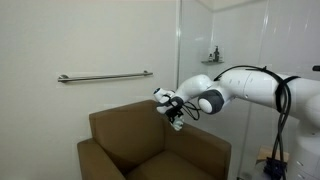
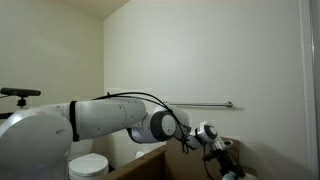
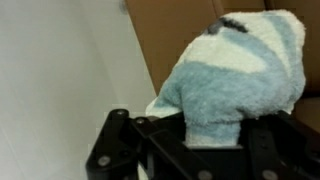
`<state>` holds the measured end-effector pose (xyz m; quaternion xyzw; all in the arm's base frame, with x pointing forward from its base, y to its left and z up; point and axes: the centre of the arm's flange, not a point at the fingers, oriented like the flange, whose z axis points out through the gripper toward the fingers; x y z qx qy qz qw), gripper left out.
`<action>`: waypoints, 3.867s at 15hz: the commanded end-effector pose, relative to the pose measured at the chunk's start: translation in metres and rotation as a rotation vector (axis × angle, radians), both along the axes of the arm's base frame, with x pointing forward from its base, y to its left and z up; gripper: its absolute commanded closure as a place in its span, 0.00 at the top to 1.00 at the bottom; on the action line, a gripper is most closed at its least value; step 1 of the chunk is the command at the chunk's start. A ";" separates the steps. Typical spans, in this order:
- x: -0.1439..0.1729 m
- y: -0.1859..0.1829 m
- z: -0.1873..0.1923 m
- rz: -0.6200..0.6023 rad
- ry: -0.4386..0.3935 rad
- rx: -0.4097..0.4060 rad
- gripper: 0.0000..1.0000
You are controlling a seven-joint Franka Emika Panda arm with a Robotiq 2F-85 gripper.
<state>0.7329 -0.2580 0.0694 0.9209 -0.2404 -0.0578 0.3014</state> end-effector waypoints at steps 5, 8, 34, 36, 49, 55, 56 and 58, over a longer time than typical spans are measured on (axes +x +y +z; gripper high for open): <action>-0.083 -0.008 0.025 -0.028 0.164 0.163 0.05; -0.092 -0.005 0.041 -0.059 0.255 0.155 0.05; -0.086 -0.021 -0.021 -0.016 0.278 0.239 0.05; -0.111 -0.028 -0.030 -0.058 0.306 0.283 0.04; -0.241 -0.019 0.015 -0.339 0.432 0.314 0.05; -0.168 -0.034 0.048 -0.190 0.353 0.223 0.05; -0.150 -0.031 0.064 -0.162 0.328 0.190 0.05; -0.112 -0.022 0.095 -0.102 0.270 0.106 0.05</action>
